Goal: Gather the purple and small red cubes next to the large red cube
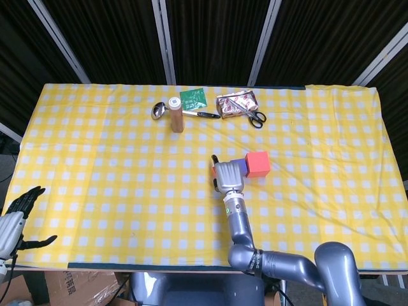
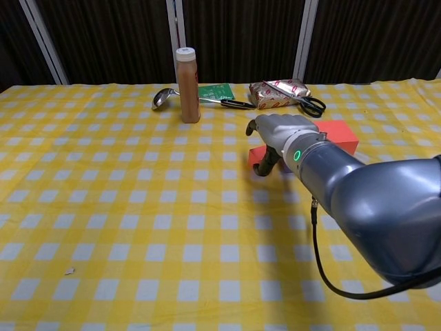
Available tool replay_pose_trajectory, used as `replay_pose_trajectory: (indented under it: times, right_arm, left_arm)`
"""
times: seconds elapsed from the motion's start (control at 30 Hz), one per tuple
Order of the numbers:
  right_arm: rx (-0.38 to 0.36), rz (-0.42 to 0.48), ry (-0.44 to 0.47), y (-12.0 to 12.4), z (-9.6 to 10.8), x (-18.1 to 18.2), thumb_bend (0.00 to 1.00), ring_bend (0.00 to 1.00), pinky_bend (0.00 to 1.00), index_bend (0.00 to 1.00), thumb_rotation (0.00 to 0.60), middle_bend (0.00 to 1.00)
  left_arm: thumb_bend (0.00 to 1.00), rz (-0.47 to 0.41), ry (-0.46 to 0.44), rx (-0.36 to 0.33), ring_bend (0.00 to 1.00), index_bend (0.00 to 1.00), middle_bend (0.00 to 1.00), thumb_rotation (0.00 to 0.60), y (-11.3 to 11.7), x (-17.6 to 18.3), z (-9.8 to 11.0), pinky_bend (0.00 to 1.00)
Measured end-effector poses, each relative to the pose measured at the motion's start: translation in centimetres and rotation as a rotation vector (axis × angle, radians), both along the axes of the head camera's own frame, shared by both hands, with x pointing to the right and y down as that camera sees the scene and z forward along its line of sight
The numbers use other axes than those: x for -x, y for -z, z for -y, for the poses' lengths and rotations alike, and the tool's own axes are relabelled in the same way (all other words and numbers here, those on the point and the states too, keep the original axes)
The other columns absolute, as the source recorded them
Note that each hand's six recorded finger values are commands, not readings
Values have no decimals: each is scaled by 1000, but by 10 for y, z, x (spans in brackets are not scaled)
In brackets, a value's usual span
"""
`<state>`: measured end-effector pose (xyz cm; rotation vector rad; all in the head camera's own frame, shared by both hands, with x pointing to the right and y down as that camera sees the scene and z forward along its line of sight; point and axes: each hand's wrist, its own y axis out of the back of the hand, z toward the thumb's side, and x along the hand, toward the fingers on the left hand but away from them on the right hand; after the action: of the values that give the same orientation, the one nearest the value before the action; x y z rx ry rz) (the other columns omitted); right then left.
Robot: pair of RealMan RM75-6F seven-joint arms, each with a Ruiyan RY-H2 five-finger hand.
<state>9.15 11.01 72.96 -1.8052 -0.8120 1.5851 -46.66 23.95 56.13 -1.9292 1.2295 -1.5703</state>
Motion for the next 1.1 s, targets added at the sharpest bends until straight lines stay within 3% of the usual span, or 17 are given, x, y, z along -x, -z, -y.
replay_pose_trajectory:
  times: [0.23,0.43,0.7,1.1]
  right_arm:
    - [-13,22,34,17,-7,6,487,1000,951,164,600,1000]
    - [21,14,74,26,-26,4,486,1000,950,164,600,1000]
    - [88,5,84,22,-48,0,486,1000,951,164,600,1000]
    - [104,13,86,11,-54,8,487,1000,951,122,600,1000]
  left_arm:
    - [27,0,-4,-1,0,0,0,600,0,-1,0,0]
    - [26,3,-5,-2,0,0,0,600,0,0,-1,0]
    - [26,9,-9,-2,0,0,0,600,0,-1,-1,0]
    - [26,9,-4,0,0,0,0,600,0,-1,-1,0]
